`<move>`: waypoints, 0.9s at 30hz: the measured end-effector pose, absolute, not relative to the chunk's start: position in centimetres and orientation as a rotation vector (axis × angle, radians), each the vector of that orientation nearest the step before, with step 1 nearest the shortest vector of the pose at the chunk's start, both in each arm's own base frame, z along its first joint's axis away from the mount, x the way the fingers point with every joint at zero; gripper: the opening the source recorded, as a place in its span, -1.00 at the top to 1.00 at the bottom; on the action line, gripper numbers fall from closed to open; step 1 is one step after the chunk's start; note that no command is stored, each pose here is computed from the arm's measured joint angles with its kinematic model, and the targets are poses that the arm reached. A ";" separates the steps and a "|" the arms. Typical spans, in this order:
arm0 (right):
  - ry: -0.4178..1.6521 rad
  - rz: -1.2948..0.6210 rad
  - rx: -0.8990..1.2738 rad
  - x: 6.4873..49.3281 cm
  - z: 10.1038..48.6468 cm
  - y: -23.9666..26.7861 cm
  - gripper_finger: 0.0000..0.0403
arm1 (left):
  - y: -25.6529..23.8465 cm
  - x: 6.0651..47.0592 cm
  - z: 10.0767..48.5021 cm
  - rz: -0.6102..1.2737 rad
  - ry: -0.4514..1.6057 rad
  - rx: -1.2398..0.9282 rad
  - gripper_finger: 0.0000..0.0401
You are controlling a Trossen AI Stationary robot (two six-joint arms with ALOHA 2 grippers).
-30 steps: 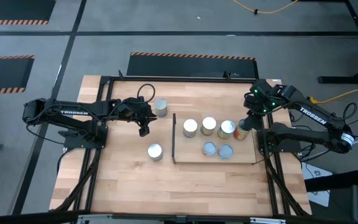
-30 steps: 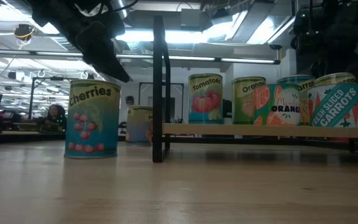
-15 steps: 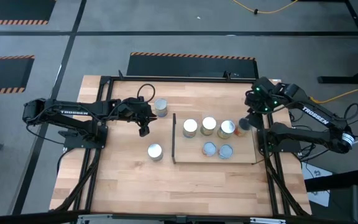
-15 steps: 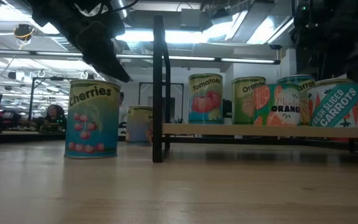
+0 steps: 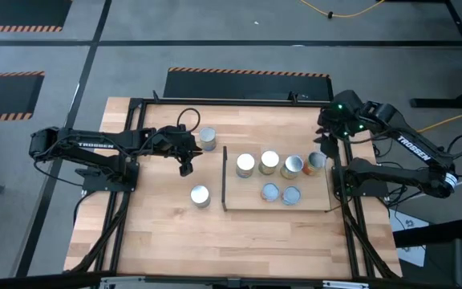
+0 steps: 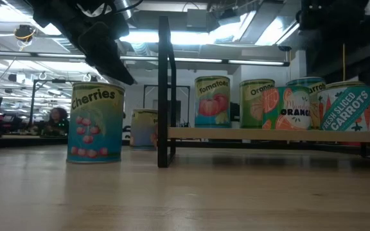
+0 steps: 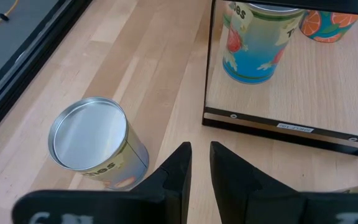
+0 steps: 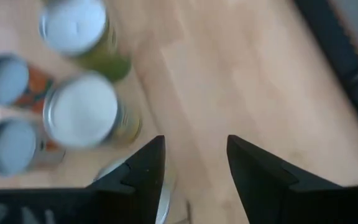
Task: Pick and place cans onto a shelf
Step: Put the canned peaches on the shelf
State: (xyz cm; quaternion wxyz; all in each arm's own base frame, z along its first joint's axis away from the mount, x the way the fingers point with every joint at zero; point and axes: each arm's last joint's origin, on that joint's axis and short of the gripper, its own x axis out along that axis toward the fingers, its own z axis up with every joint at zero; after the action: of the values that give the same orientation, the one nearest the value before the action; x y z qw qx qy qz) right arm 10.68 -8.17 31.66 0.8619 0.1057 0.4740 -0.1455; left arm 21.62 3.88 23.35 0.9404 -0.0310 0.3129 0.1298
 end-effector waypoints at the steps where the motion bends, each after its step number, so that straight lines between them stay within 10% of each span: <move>1: 0.963 -0.312 0.205 10.9 31.9 -8.3 0.12 | 3.9 21.6 23.4 0.265 0.638 -0.063 0.74; 27: 0.545 -0.415 0.035 13.4 35.1 -10.5 0.12 | 3.9 21.6 23.4 0.265 0.635 -0.065 0.74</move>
State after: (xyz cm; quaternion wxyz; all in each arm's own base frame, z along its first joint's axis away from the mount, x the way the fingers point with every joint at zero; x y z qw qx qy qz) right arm 13.38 -10.46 35.13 0.9418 0.0170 0.2671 -0.2035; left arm 21.63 3.89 23.37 0.9408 -0.0319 0.3114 0.1301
